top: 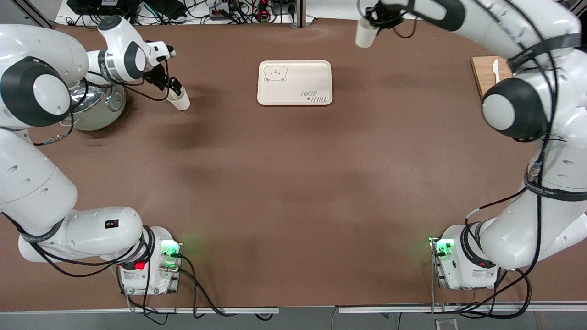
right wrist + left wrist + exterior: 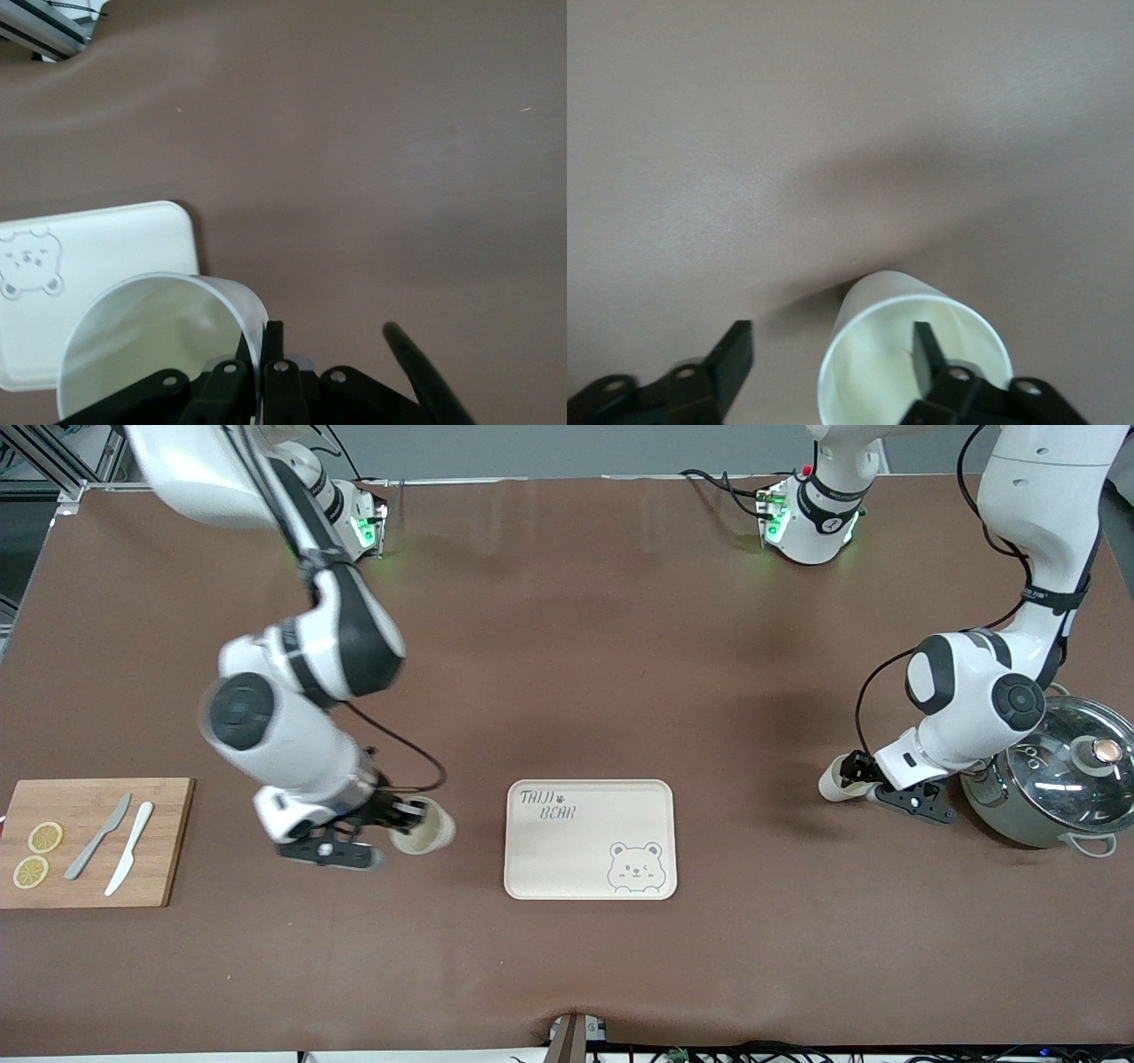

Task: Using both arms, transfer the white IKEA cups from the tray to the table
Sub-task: 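Carry the right gripper's cup toward the board while the left gripper lowers its cup, then set the cup down beside the cutting board and open the right gripper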

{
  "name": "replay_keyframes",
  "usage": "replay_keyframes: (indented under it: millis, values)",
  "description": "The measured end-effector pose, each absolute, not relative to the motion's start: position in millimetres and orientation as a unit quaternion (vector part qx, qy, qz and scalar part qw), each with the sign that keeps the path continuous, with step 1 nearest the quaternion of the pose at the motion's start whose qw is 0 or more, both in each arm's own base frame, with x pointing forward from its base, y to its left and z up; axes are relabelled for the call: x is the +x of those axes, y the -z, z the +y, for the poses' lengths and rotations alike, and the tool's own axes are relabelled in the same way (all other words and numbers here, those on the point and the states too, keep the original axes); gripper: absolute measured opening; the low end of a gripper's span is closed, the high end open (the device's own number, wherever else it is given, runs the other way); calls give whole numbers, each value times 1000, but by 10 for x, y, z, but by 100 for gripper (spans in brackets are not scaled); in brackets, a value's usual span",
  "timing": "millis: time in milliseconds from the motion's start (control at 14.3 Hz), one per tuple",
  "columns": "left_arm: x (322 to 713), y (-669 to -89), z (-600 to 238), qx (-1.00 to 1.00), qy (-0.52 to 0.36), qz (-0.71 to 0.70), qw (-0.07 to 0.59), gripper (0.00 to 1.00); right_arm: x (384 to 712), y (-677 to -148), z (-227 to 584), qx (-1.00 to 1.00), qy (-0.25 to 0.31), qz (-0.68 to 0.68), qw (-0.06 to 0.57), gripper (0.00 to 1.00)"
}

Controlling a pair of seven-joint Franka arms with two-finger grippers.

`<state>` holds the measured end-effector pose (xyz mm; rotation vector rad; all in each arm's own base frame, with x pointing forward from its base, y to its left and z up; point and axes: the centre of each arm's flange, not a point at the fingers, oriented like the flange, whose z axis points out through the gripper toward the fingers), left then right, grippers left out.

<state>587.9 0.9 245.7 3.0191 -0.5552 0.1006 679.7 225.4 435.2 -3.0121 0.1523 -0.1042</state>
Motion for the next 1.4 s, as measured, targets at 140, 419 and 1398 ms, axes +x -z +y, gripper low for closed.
replay_keyframes:
  millis: [140,419,1398]
  values:
    - [5897,-2835,15,982,-17,-182,36,100,6737,-4453,1789,-998,30,24,59,4]
    - [6096,-3870,42,986,9,-161,40,100,6644,-4365,1085,-998,19,-35,52,4]
    - [6592,-4907,224,998,-23,-50,44,100,6559,-3241,-199,-989,95,-116,19,4]
